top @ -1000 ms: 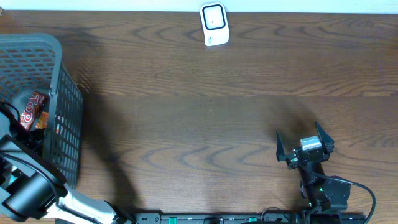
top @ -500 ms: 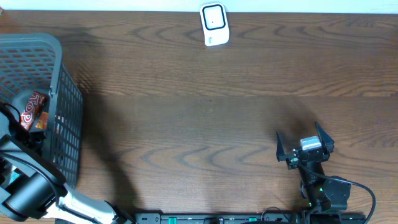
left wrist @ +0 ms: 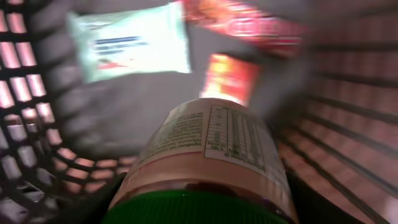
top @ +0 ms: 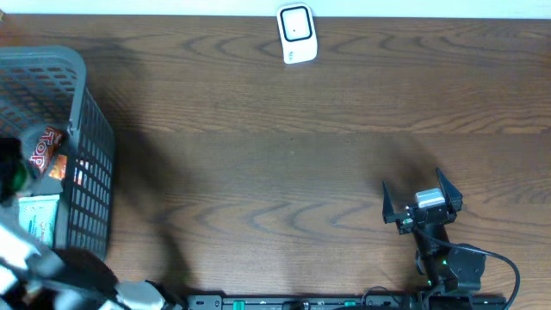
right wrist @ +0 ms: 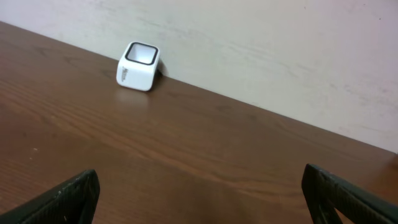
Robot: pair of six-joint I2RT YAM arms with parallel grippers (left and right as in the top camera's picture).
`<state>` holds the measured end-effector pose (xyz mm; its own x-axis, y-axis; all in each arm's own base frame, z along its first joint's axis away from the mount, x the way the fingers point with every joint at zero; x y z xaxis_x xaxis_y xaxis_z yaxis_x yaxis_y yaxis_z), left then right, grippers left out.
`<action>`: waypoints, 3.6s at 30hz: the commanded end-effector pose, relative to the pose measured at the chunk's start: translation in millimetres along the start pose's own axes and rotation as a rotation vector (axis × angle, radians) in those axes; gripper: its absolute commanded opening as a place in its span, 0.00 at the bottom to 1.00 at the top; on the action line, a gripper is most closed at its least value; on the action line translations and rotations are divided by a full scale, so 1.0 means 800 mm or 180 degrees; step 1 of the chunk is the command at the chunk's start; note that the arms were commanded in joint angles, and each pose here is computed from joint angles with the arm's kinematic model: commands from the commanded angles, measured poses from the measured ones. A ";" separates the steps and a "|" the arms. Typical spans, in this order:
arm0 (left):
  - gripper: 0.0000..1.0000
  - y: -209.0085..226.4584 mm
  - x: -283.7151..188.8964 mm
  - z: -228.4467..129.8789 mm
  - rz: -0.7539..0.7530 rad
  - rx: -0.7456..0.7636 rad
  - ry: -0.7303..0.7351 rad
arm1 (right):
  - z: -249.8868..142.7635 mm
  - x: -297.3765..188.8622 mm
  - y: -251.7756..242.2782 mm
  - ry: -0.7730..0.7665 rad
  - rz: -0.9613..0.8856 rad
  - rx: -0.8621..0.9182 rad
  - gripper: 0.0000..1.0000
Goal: Scan the item barcode
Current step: 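Lift the jar out and carry it toward the white scanner, then set the jar down on the table center and release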
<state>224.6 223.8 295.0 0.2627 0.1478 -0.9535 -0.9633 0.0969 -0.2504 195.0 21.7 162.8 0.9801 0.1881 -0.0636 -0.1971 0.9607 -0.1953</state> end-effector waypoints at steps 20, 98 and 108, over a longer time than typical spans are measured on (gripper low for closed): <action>0.66 -0.056 -0.182 -0.287 -0.1982 0.1974 0.0522 | -0.001 0.000 0.000 0.0016 -0.0008 0.0026 0.99; 0.99 0.003 -0.145 -0.025 -0.0188 0.0238 -0.0709 | -0.001 0.000 0.000 0.0016 -0.0008 0.0026 0.99; 0.99 -0.001 0.067 0.002 0.0610 0.0371 0.0274 | -0.001 0.000 0.000 0.0016 -0.0007 0.0024 0.99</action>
<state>233.0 238.9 270.4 0.0869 0.1388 -0.9865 -0.9870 0.1463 -0.0663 195.0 21.7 162.9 0.9802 0.1877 -0.0633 -0.1966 0.9608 -0.1954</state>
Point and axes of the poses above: each gripper's point midway between its finger pads, its own x axis out along the fingers, its own y axis along the line the jaws close on, z = x × y, the point moved 5 cm from there along -x, back along the fingers, and after that the axes turned 3 degrees about x, right-handed, at the moved point
